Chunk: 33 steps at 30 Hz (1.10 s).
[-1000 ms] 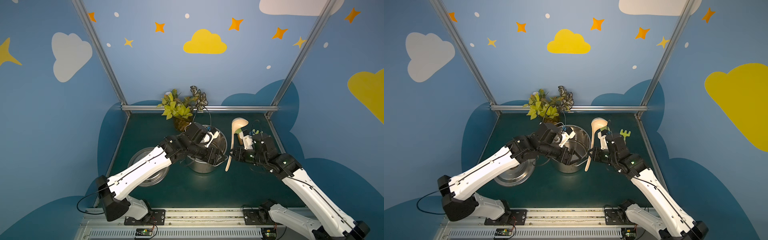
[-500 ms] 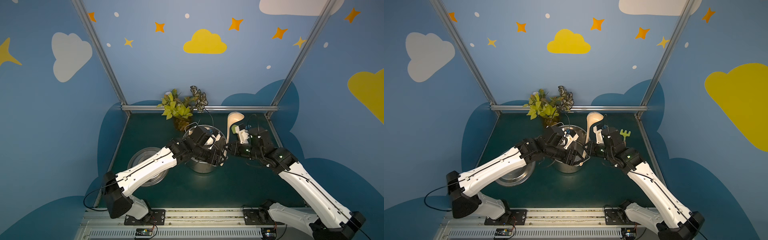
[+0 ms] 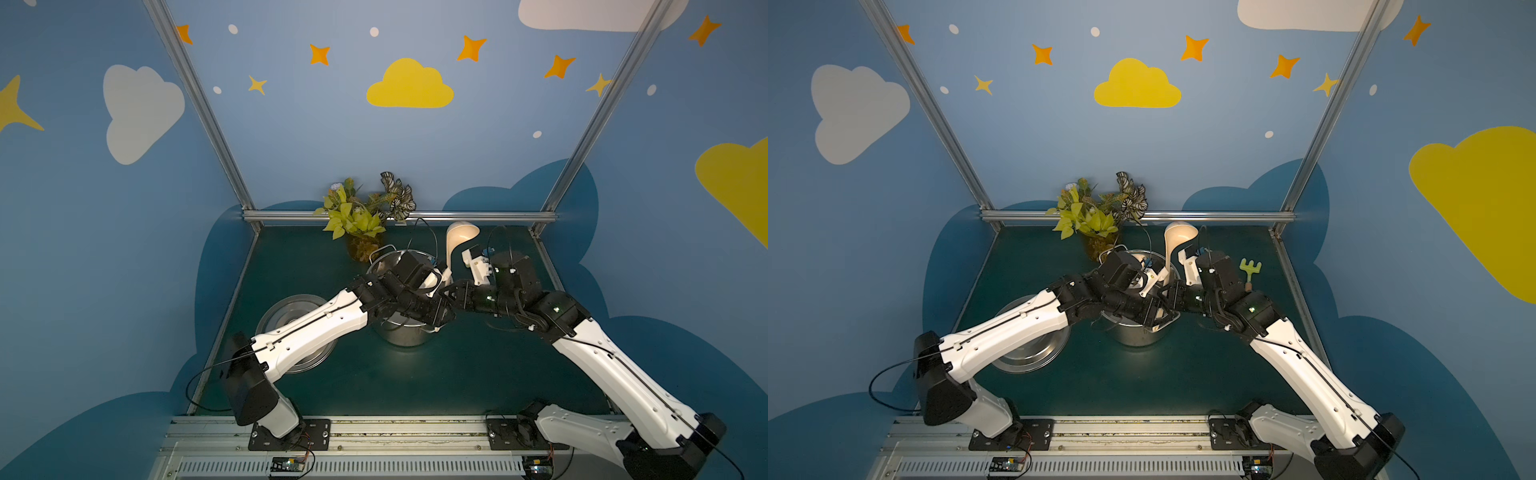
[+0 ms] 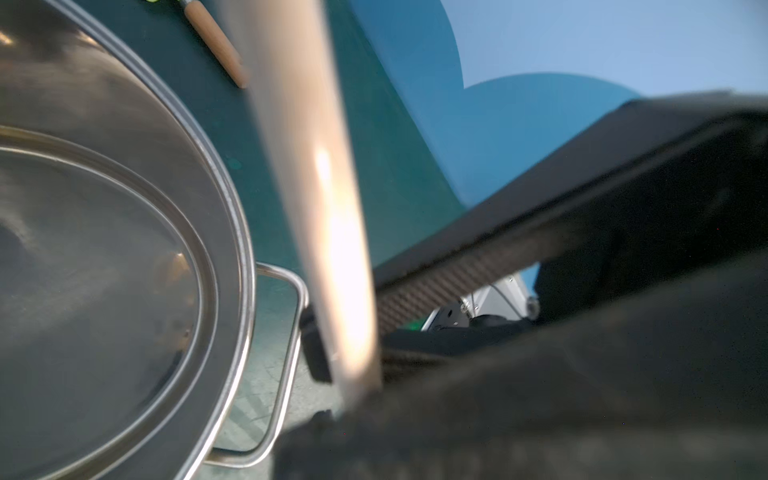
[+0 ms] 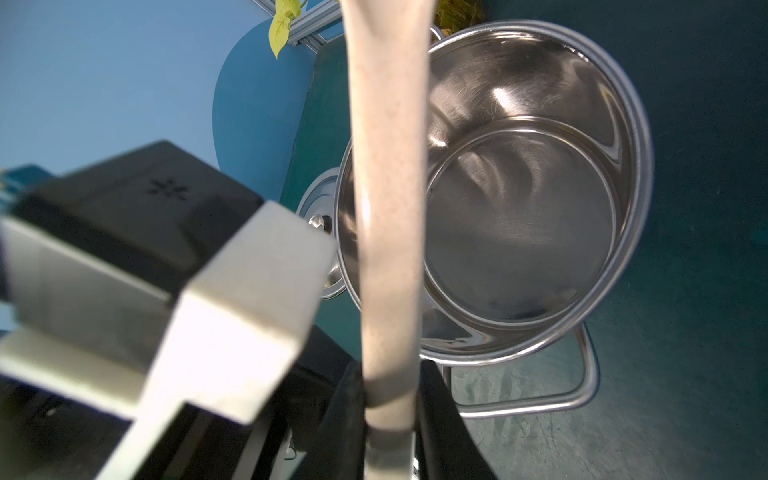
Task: Stir the soup with a spoon
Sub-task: Adjust the spoon.
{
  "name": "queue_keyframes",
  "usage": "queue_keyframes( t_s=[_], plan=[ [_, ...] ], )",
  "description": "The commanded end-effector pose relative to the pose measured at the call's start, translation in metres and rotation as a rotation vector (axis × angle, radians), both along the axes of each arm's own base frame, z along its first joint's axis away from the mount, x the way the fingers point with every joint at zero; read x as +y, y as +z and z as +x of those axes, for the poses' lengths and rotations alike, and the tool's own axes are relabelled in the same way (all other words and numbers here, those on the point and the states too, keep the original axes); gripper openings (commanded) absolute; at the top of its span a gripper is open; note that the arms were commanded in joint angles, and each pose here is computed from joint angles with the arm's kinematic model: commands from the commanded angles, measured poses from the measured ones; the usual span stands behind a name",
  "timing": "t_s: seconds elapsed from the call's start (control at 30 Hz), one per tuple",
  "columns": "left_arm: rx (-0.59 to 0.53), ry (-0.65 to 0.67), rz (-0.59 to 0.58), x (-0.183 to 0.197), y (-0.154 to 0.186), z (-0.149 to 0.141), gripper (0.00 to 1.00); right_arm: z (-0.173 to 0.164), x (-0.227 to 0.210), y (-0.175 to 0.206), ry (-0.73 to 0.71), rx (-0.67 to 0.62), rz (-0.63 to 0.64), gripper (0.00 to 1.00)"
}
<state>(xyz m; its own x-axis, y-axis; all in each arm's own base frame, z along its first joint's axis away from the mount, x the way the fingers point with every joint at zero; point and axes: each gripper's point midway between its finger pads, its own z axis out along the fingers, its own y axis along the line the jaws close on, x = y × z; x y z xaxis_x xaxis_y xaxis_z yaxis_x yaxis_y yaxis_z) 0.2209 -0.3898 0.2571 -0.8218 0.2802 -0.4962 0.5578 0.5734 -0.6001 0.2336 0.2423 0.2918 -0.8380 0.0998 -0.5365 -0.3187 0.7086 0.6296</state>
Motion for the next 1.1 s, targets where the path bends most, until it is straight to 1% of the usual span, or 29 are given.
queue_keyframes(
  t_s=[0.0,0.07,0.27,0.33,0.4,0.57,0.63,0.7,0.73,0.77,0.8,0.83,0.87,0.93,1.0,1.07],
  plan=[
    [-0.037,-0.007,-0.045,-0.005,0.016,0.004,0.29,-0.005,0.003,0.017,0.03,-0.038,0.025,0.0],
    [-0.036,0.0,-0.055,-0.005,0.017,0.006,0.22,-0.007,0.004,0.015,0.036,-0.035,0.019,0.0],
    [-0.025,0.008,-0.112,-0.004,0.022,0.007,0.09,-0.01,0.004,0.012,0.052,-0.033,0.009,0.0],
    [-0.018,0.007,-0.12,-0.004,0.022,0.007,0.09,-0.011,0.004,0.012,0.056,-0.034,0.008,0.0],
    [-0.015,0.015,-0.124,-0.003,0.022,0.008,0.12,-0.012,0.003,0.012,0.058,-0.034,0.006,0.0],
    [0.016,-0.002,-0.174,-0.006,0.023,0.007,0.12,-0.015,0.001,0.013,0.061,-0.037,0.006,0.0],
    [0.024,0.002,-0.197,-0.006,0.024,0.007,0.1,-0.016,-0.001,0.016,0.055,-0.045,0.009,0.0],
    [0.034,0.023,-0.209,-0.005,0.025,0.009,0.03,-0.016,-0.004,0.019,0.044,-0.056,0.007,0.01],
    [0.041,0.045,-0.212,-0.003,0.024,0.012,0.03,-0.016,-0.008,0.021,0.031,-0.071,0.005,0.13],
    [0.047,0.06,-0.222,-0.002,0.024,0.014,0.03,-0.015,-0.013,0.023,0.013,-0.084,0.003,0.23],
    [0.051,0.079,-0.232,0.001,0.026,0.015,0.02,-0.015,-0.02,0.026,-0.021,-0.101,0.006,0.32],
    [0.057,0.115,-0.237,0.005,0.025,0.019,0.03,-0.014,-0.03,0.031,-0.068,-0.128,0.013,0.46],
    [0.064,0.149,-0.244,0.01,0.026,0.022,0.03,-0.015,-0.037,0.034,-0.1,-0.135,0.027,0.56],
    [0.097,0.238,-0.278,0.021,0.024,0.029,0.03,-0.016,-0.048,0.039,-0.156,-0.144,0.075,0.68],
    [0.125,0.325,-0.335,0.029,0.027,0.037,0.03,-0.019,-0.048,0.039,-0.177,-0.123,0.16,0.74],
    [0.152,0.389,-0.38,0.034,0.027,0.042,0.03,-0.021,-0.039,0.043,-0.176,-0.097,0.307,0.77]
  ],
)
